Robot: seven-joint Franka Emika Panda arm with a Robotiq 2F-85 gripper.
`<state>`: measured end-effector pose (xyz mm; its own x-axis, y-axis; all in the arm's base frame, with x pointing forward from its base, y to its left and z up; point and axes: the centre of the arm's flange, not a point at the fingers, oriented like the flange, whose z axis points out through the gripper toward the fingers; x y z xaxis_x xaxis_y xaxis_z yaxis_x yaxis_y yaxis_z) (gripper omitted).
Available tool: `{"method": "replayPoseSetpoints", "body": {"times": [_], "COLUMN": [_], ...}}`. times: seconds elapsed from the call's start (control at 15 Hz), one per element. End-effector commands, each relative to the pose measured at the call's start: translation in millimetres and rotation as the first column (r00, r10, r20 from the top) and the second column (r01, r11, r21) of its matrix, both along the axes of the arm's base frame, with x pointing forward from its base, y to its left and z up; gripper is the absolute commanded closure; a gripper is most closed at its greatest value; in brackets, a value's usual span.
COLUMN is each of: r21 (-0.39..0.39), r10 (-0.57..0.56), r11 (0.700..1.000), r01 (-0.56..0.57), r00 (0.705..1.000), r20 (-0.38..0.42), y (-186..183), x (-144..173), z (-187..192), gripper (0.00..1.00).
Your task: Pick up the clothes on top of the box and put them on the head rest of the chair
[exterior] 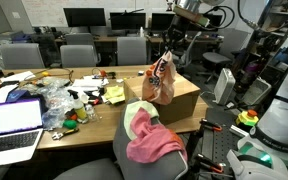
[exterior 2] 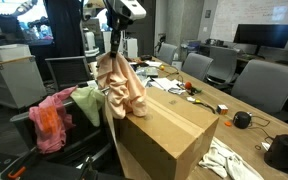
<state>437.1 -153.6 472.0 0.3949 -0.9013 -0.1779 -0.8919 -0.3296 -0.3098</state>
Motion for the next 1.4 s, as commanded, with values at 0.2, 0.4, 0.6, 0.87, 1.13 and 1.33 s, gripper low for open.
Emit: {"method": "replayPoseSetpoints", "body": {"times": [0.2,0.4,0.6,0.87,1.13,1.33], "r21": [-0.044,-0.057,-0.07,-0.093,-0.133,-0.159], "r10": [0.008,0.015,0.012,0.014,0.035,0.059], "r11": [0.999,0.998,0.997,0.995,0.991,0.987], "r01": [0.0,0.0,0.011,0.023,0.027,0.022], "r00": [0.983,0.966,0.948,0.923,0.895,0.872], "r20": [0.183,0.257,0.318,0.384,0.445,0.486], "y": [14,16,17,21,33,43], "x": [-42,-46,-51,-62,-76,-88], "z": [55,67,75,90,111,130], "gripper": [0.99,0.99,0.99,0.99,0.99,0.99]}}
